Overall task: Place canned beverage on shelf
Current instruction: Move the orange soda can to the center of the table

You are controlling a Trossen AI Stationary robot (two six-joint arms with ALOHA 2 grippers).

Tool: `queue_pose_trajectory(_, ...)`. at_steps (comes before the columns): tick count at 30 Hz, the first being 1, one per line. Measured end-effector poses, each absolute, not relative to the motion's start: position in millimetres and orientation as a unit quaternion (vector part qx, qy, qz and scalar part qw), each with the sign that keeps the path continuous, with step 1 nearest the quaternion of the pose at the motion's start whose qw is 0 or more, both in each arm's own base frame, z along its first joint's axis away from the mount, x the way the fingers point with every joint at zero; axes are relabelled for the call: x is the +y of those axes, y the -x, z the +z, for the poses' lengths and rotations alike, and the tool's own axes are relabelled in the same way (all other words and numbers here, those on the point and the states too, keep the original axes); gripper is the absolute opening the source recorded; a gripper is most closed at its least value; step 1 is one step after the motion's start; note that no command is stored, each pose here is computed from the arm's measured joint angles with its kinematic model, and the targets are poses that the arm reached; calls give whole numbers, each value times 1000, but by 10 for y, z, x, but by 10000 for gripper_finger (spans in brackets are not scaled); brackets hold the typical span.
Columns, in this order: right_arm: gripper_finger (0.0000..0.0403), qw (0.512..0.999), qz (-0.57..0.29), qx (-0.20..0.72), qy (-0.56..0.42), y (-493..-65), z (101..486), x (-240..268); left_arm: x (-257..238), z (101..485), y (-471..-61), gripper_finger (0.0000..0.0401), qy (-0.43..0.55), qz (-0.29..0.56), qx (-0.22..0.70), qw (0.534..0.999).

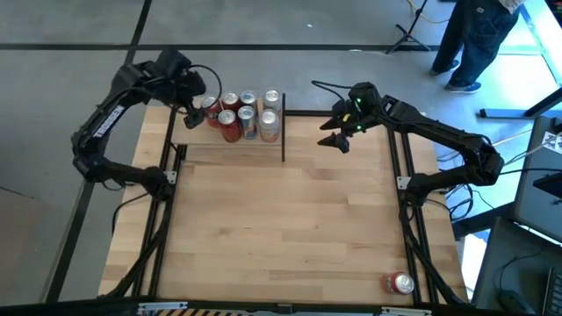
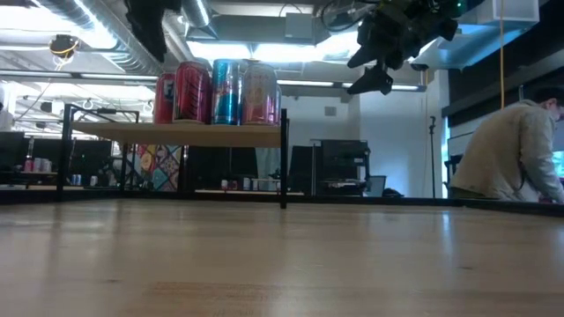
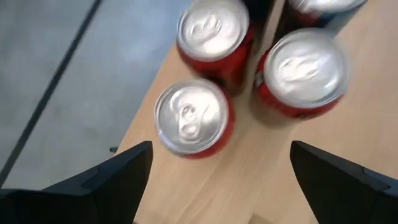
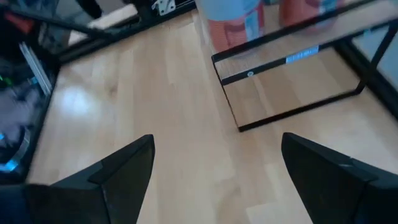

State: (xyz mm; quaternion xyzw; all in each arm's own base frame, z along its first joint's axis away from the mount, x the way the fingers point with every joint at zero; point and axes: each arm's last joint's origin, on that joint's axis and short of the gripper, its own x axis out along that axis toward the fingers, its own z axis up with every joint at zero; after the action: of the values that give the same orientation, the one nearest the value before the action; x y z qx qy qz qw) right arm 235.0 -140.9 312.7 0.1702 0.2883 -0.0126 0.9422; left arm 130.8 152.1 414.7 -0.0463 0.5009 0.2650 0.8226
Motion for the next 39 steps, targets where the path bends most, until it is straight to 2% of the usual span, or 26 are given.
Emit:
queue_pose_trajectory(3, 340, 937, -20, 287, -199, -2351, 3129, -1407, 1384, 4249, -1291, 366, 51, 267, 455, 848)
queue_pose_trajectory(7, 340, 933, -27, 278, -225, -2389, 3224, -1367, 1202, 4388, -1273, 366, 75, 223, 375, 896)
queue_pose_trajectory(13, 340, 946, -49, 265, -181, -2542, 3506, -1119, 976, 4538, -1276, 366, 101, 134, 289, 942)
queue_pose_trajectory(18, 340, 917, -48, 317, -238, -2549, 3607, -840, 823, 4579, -1328, 367, 113, 66, 268, 954)
queue_pose_trajectory(25, 340, 832, -11, 459, -312, -2451, 3548, -169, 652, 4487, -1585, 367, 124, 4, 256, 959)
queue_pose_trajectory(32, 340, 782, -2, 563, -268, -2231, 3469, 546, 318, 4396, -1878, 366, 148, -7, 233, 961)
queue_pose_trajectory(39, 340, 769, 32, 595, -233, -1966, 3460, 1162, -54, 4297, -2228, 366, 166, 17, 210, 963)
